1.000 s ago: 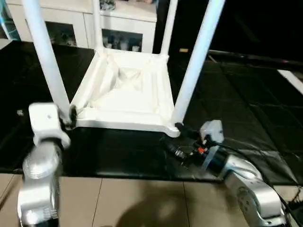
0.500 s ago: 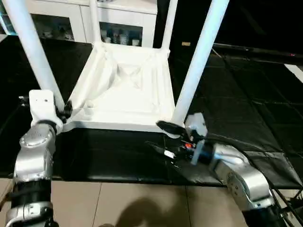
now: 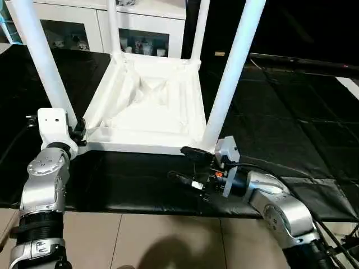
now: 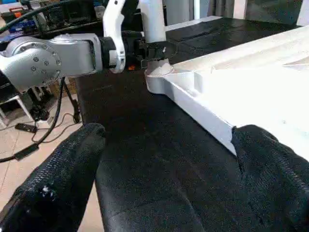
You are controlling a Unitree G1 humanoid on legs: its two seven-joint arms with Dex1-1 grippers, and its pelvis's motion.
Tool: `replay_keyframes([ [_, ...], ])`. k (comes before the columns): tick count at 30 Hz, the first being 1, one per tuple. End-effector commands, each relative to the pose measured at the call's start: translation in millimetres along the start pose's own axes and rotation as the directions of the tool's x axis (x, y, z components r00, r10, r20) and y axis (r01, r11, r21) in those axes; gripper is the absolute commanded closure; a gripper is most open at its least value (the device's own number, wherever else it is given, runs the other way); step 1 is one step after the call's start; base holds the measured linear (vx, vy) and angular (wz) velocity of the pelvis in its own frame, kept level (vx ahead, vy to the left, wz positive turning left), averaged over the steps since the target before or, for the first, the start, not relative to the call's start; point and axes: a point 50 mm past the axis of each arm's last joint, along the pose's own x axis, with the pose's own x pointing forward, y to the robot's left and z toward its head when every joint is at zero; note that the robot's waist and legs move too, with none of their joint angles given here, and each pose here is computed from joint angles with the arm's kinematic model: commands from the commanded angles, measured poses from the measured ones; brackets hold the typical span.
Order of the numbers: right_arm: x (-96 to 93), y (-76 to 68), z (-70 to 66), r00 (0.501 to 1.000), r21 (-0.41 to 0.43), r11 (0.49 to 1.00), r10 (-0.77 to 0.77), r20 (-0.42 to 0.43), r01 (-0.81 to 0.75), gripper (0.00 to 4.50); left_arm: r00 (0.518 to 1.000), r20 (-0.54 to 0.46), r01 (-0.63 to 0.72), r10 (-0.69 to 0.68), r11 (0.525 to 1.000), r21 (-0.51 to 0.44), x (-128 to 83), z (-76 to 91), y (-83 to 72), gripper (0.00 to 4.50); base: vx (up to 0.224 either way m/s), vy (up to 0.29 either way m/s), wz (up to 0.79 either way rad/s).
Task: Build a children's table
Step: Flip table
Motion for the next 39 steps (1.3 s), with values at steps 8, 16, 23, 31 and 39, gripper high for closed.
replay_keyframes([
  [8,1.7,-7.1,3.0,0.999,-0.003,0.999,-0.052,0.005,0.052,0.00,0.997,-0.029,0.059,-0.068,0.970,-0.234,-2.4,-6.4,-23.2,2.48,0.000,0.000,0.00],
  [16,6.9,-19.5,-1.5,0.978,0.059,0.977,-0.207,-0.003,0.206,0.00,0.990,-0.061,0.065,-0.125,0.801,-0.594,-9.1,-8.9,-62.0,2.47,0.000,0.000,0.00],
  [23,12.6,-25.2,-0.8,0.965,0.080,0.962,-0.263,0.013,0.261,0.00,0.979,-0.081,0.071,-0.186,0.686,-0.725,-13.3,-5.2,-88.3,2.47,0.000,0.000,0.00],
  [31,34.4,-45.6,8.7,0.898,0.239,0.887,-0.428,0.101,0.396,0.00,0.972,-0.075,0.117,-0.221,0.740,-0.663,-15.7,3.5,-98.8,2.47,0.000,0.000,0.00],
  [39,51.5,-67.4,16.8,0.806,0.504,0.750,-0.569,0.162,0.428,0.00,0.968,-0.071,0.143,-0.242,0.758,-0.637,-17.6,6.5,-106.1,2.47,0.000,0.000,0.00],
])
